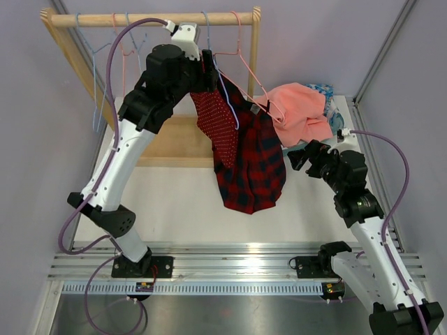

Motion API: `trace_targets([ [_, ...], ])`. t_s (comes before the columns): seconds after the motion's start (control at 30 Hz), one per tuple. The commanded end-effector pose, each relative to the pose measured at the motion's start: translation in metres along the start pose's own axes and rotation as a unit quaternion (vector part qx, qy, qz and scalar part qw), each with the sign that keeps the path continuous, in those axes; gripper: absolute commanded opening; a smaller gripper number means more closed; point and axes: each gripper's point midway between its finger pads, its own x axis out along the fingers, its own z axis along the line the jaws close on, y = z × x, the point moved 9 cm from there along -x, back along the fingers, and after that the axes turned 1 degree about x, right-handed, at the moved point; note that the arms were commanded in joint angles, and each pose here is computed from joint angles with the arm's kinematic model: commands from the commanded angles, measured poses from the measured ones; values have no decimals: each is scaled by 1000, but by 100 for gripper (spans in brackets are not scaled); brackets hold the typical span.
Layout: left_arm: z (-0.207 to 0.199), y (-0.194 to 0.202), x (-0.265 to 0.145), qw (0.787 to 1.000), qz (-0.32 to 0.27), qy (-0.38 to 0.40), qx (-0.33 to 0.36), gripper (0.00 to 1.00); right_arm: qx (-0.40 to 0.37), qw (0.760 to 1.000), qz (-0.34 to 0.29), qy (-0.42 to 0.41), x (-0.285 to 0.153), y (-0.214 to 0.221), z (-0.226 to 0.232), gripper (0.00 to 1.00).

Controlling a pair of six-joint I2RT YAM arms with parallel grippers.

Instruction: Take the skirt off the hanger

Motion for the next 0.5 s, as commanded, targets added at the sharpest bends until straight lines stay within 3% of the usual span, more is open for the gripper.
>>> trace_targets([
  [0.0, -7, -35, -15, 997, -74, -11, -20, 61, -12, 1000, -21, 6, -13, -13, 5, 99],
  [0.47, -41, -18, -2, 998, -65, -6, -4, 62, -12, 1000, -19, 6, -17, -9, 4, 99],
])
